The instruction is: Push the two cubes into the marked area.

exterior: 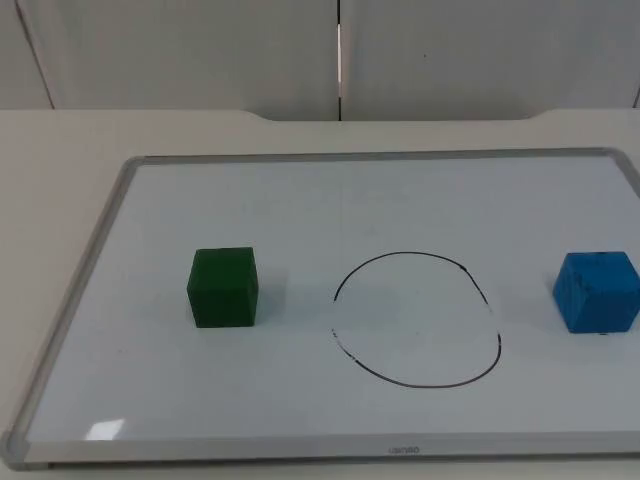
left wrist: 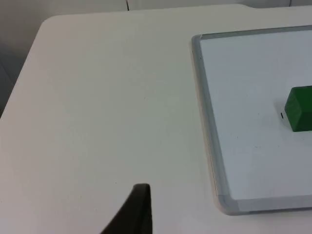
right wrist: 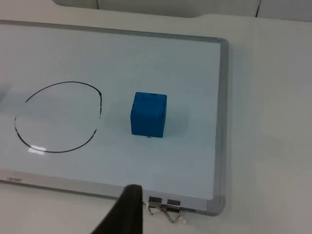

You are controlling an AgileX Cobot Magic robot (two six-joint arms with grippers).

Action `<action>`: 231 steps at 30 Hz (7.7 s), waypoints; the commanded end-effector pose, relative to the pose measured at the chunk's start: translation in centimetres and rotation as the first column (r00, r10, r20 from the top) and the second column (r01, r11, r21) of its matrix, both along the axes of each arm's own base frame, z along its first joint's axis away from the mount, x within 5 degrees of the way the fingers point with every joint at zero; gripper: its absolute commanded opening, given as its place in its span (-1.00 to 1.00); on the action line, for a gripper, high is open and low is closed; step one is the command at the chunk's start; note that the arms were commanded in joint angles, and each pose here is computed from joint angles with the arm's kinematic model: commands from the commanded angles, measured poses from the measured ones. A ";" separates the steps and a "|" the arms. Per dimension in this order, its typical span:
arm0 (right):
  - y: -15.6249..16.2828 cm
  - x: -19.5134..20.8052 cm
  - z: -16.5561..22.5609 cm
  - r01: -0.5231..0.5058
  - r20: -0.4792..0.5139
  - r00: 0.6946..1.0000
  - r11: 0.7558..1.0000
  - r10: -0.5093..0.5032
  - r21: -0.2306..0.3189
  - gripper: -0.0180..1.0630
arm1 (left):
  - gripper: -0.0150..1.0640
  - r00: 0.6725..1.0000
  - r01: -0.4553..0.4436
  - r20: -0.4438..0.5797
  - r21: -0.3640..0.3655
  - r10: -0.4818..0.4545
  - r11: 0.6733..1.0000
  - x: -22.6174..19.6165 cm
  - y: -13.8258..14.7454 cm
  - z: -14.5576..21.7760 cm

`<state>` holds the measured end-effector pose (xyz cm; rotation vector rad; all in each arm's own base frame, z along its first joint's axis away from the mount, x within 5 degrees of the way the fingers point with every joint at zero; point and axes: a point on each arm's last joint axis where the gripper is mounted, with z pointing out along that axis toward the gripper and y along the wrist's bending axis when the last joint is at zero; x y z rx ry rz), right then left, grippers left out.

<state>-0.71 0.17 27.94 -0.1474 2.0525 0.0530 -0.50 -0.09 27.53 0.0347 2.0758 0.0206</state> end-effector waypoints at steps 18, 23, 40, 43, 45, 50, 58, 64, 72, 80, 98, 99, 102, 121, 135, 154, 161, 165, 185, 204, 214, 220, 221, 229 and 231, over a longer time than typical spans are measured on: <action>0.0 0.0 0.1 0.004 0.013 1.000 1.000 -0.004 -0.005 0.98 | 0.16 1.000 -0.003 -0.026 -0.007 0.003 1.000 2.0 0.0 2.1; 0.0 0.0 0.1 0.004 0.013 1.000 1.000 -0.004 -0.005 0.98 | -0.39 1.000 0.001 -0.013 -0.004 -0.001 1.000 2.0 0.0 2.3; 0.0 0.0 0.1 0.004 0.013 1.000 1.000 -0.004 -0.005 0.98 | -0.63 1.000 0.006 -0.010 -0.016 -0.006 1.000 3.8 -0.1 2.7; 0.0 0.0 0.1 0.004 0.013 1.000 1.000 -0.004 -0.005 0.98 | -0.63 0.999 0.007 -0.040 -0.025 -0.008 1.000 5.3 -0.1 2.8; 0.0 0.0 0.1 0.004 0.013 1.000 1.000 -0.004 -0.005 0.98 | -0.64 0.998 0.010 -0.058 -0.033 -0.012 0.999 6.6 -0.2 2.8; 0.0 0.0 0.1 0.004 0.013 1.000 1.000 -0.004 -0.005 0.98 | -0.65 0.980 0.110 -0.151 -0.114 -0.126 0.987 10.7 -1.3 1.9; 0.0 0.0 0.1 0.004 0.013 1.000 1.000 -0.004 -0.005 0.98 | -0.98 0.912 0.265 -0.253 -0.234 -0.322 0.935 14.8 -3.0 -0.1; 0.0 0.0 0.1 0.004 0.013 1.000 1.000 -0.004 -0.005 0.98 | -0.98 0.895 0.216 -0.317 -0.309 -0.314 0.926 17.7 -3.2 -2.1; 0.0 -0.1 0.1 0.012 0.010 1.000 1.000 -0.012 0.014 0.98 | -0.98 0.914 0.168 -0.307 -0.313 -0.267 0.935 19.0 -2.9 -2.7; 0.0 -0.1 0.1 0.012 0.010 1.000 1.000 -0.012 0.014 0.98 | -0.98 0.924 0.158 -0.290 -0.310 -0.251 0.938 19.1 -2.8 -2.6; 0.1 0.0 0.1 0.105 0.010 0.994 0.994 -0.105 0.014 0.98 | -0.98 0.955 0.153 -0.183 -0.365 -0.232 0.918 19.8 -3.0 -1.7; 0.1 0.0 0.1 0.105 0.010 0.994 0.994 -0.105 0.014 0.98 | -0.98 0.955 0.153 -0.183 -0.365 -0.232 0.918 19.8 -3.0 -1.7; 0.1 0.0 0.1 0.105 0.010 0.994 0.994 -0.105 0.014 0.98 | -0.98 0.961 0.128 -0.187 -0.355 -0.204 0.926 20.4 -2.8 -2.1; 0.1 0.0 0.1 0.105 0.010 0.994 0.994 -0.105 0.014 0.98 | -0.98 0.893 0.106 -0.371 -0.376 -0.255 0.920 27.4 -5.1 -8.0; 0.1 0.0 0.1 0.105 0.010 0.994 0.994 -0.105 0.014 0.98 | -0.98 0.865 0.058 -0.469 -0.259 -0.178 0.964 30.7 -6.1 -13.4; 0.1 0.0 0.1 0.106 0.011 0.994 0.994 -0.106 0.013 0.98 | -0.98 0.786 0.052 -0.581 -0.279 -0.211 0.959 33.8 -7.0 -18.6; 0.1 0.0 0.1 0.106 0.011 0.994 0.994 -0.106 0.013 0.98 | -0.98 0.781 0.097 -0.574 -0.280 -0.247 0.955 33.6 -8.2 -18.6; 0.1 0.0 0.1 0.106 0.011 0.994 0.994 -0.106 0.013 0.98 | -0.98 0.781 0.130 -0.567 -0.264 -0.263 0.956 33.4 -9.3 -18.6; 0.1 0.0 0.1 0.106 0.011 0.994 0.994 -0.106 0.013 0.98 | -0.98 0.766 0.164 -0.570 -0.273 -0.297 0.948 32.9 -10.6 -18.6; 0.1 0.0 0.1 0.106 0.011 0.994 0.994 -0.106 0.013 0.98 | -0.98 0.759 0.151 -0.574 -0.302 -0.306 0.941 32.8 -11.0 -18.6; 0.1 0.0 0.1 0.106 0.011 0.994 0.994 -0.106 0.013 0.98 | -0.98 0.757 0.208 -0.554 -0.300 -0.347 0.931 32.2 -13.2 -18.5; 0.1 0.0 0.1 0.106 0.011 0.994 0.994 -0.106 0.013 0.98 | -0.98 0.754 0.204 -0.555 -0.310 -0.351 0.929 32.1 -13.3 -18.4; 0.1 0.0 0.1 0.106 0.011 0.994 0.994 -0.106 0.013 0.98 | -0.98 0.753 0.205 -0.556 -0.312 -0.353 0.928 32.1 -13.3 -18.4; 0.1 0.0 0.1 0.106 0.011 0.994 0.994 -0.106 0.013 0.98 | -0.98 0.730 0.207 -0.564 -0.356 -0.386 0.911 31.8 -13.7 -18.4; 0.1 0.0 0.1 0.106 0.011 0.994 0.994 -0.106 0.013 0.98 | -0.98 0.729 0.207 -0.564 -0.358 -0.388 0.910 31.8 -13.8 -18.4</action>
